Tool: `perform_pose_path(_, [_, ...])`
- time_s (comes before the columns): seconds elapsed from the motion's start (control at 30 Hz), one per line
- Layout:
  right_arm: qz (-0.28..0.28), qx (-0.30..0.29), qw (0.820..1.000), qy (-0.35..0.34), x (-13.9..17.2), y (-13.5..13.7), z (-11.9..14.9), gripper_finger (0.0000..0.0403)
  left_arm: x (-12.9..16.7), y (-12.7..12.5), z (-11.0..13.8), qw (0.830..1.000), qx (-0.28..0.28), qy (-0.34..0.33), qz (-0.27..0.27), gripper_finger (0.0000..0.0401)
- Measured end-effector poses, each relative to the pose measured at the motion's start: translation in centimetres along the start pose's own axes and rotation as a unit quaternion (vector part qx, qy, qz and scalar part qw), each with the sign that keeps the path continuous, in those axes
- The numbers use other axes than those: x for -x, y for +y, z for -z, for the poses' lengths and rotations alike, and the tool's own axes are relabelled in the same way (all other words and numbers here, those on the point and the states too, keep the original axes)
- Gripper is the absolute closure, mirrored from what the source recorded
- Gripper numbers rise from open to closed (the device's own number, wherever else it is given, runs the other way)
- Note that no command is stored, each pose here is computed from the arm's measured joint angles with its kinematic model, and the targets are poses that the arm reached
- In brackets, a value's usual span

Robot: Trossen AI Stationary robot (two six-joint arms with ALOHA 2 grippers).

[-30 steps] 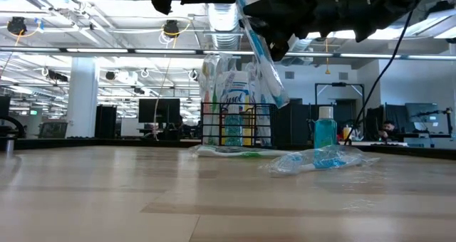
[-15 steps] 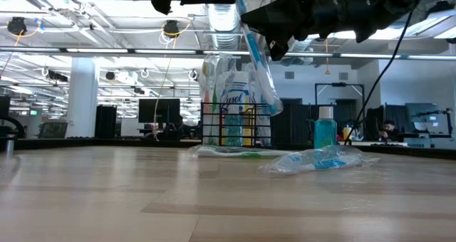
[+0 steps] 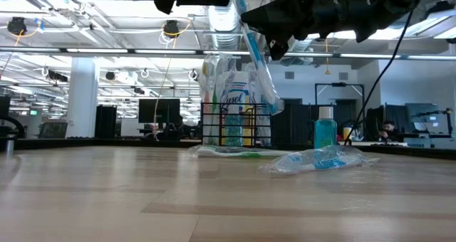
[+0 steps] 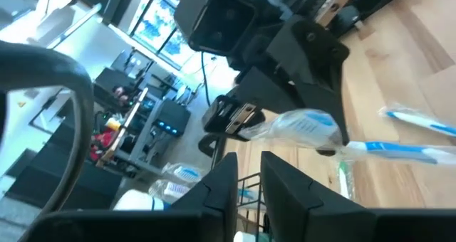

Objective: Pick & Place toothbrushing station
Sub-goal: Put the blue toothbrush into the black wire organizer

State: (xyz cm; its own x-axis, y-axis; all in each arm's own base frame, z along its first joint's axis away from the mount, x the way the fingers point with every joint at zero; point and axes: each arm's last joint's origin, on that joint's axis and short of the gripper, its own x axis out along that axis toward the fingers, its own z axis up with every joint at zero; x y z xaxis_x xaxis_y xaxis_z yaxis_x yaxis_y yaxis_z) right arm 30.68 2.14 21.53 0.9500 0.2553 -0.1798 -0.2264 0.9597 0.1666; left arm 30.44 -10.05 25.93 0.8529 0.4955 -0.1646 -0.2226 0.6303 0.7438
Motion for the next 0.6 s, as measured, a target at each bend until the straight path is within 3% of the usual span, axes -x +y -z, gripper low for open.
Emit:
perform_pose_path(0.27, [0.008, 0.013, 1.0, -0.006, -0.1, -0.4, -0.8, 0.0403, 0.0, 0.0, 0.0, 0.999, 0.037, 0.006, -0.009, 0.0309])
perform_pose_path(0.6, [0.076, 0.04, 0.996, 0.012, 0.4, -1.0, -1.2, 0.0403, 0.1, -0.5, 1.1, 0.997, 0.076, 0.023, -0.017, 0.0284])
